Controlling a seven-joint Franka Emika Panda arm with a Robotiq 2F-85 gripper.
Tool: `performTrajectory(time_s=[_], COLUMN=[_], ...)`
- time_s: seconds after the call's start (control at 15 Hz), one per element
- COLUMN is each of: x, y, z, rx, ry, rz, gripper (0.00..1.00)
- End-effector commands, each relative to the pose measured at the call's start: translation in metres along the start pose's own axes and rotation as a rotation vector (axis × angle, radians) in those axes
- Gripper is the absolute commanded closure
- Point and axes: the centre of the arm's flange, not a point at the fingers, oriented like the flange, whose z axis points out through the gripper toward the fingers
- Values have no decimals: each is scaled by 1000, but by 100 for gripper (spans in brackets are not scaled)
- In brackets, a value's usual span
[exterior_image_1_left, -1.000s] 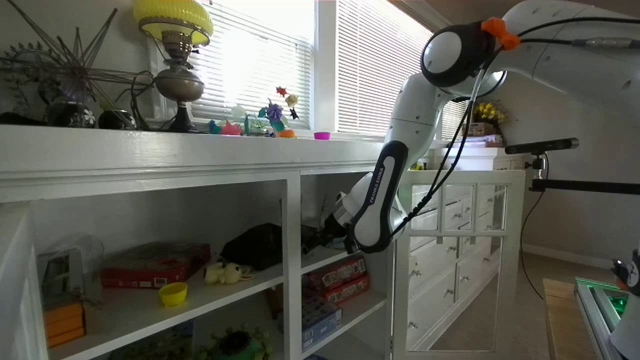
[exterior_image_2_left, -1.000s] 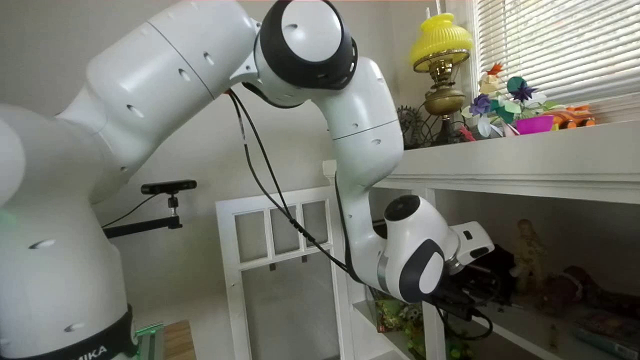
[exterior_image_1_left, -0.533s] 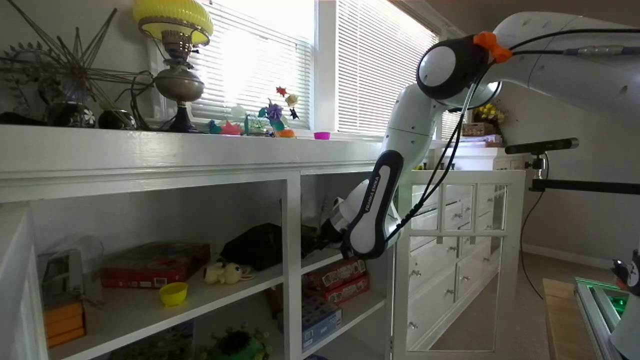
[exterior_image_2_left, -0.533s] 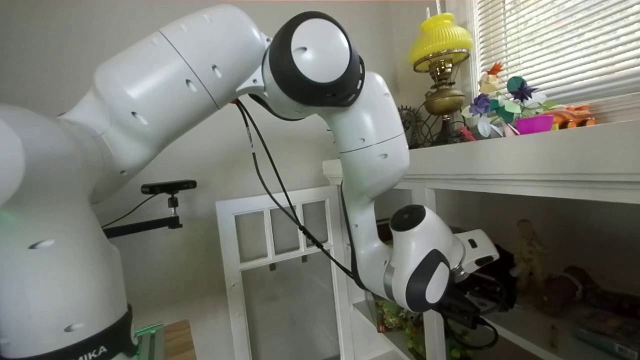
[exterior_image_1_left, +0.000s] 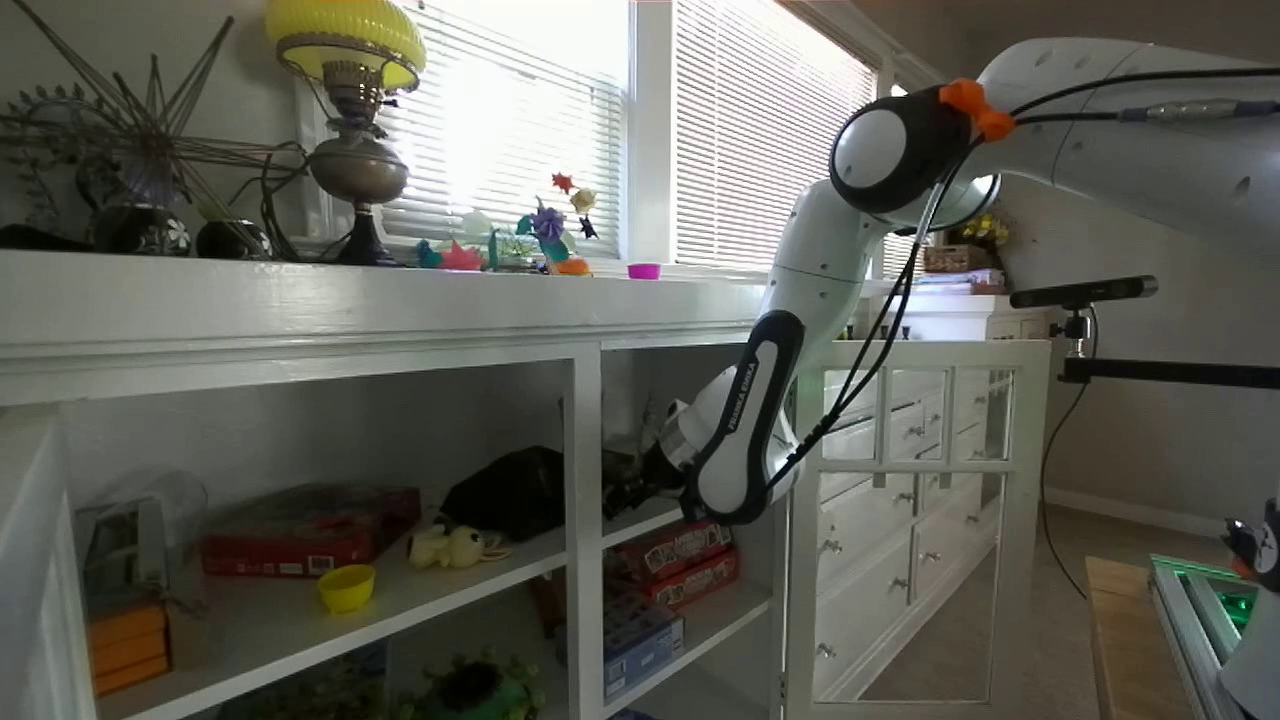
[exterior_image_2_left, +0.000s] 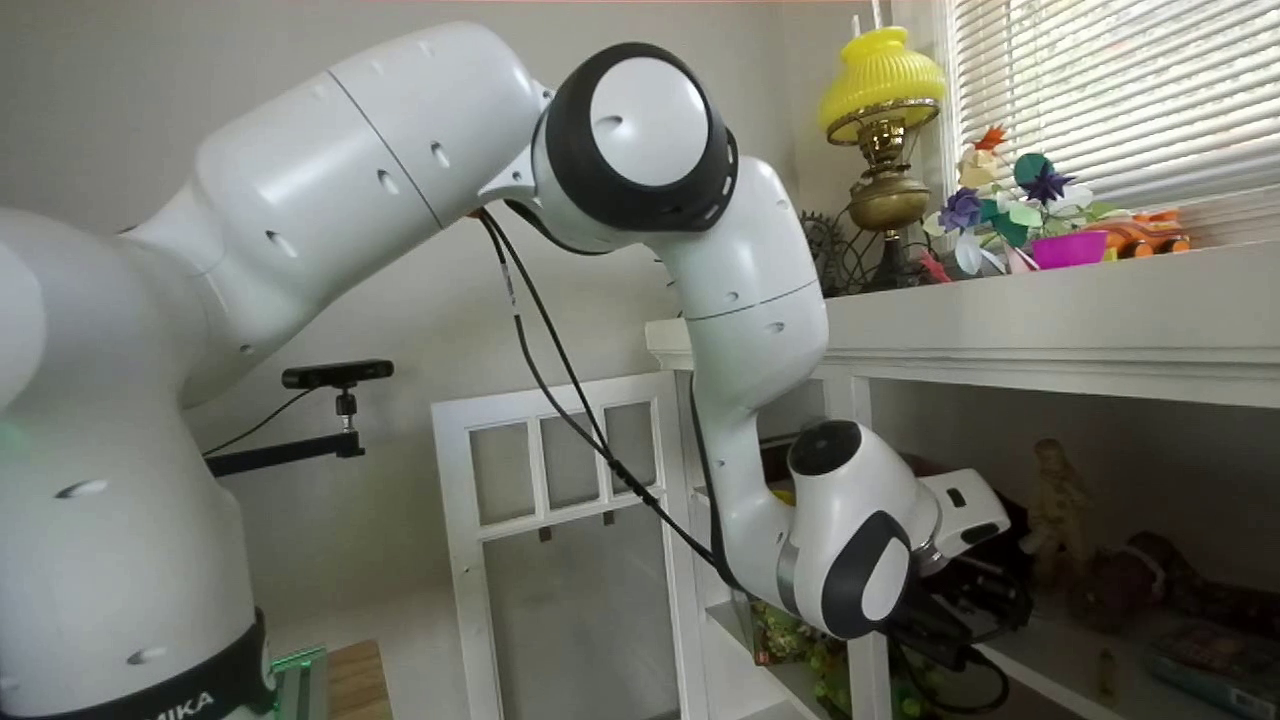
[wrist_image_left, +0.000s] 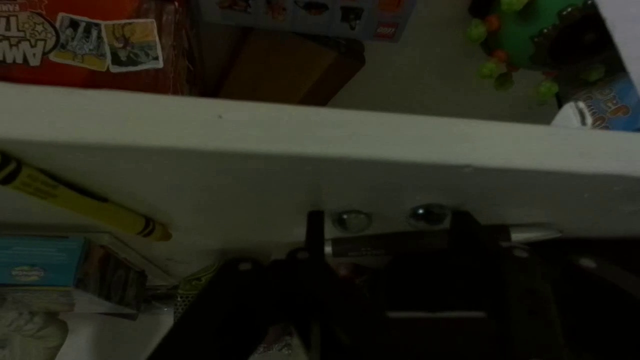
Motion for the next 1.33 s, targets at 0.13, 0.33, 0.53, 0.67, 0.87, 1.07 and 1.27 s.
performTrajectory(time_s=[0.13, 0.33, 0.53, 0.67, 0.87, 1.07, 1.27], x=[0, 0, 1, 4, 8, 7, 6], y=[8, 9, 10, 9, 4, 0, -1], z=[10, 10, 10, 7, 5, 4, 3], rx=[-1, -2, -3, -1, 7, 14, 14], ry=[29, 28, 28, 32, 37, 34, 32], rz=[1, 1, 1, 2, -1, -5, -4], gripper=[32, 32, 37, 35, 44, 53, 52])
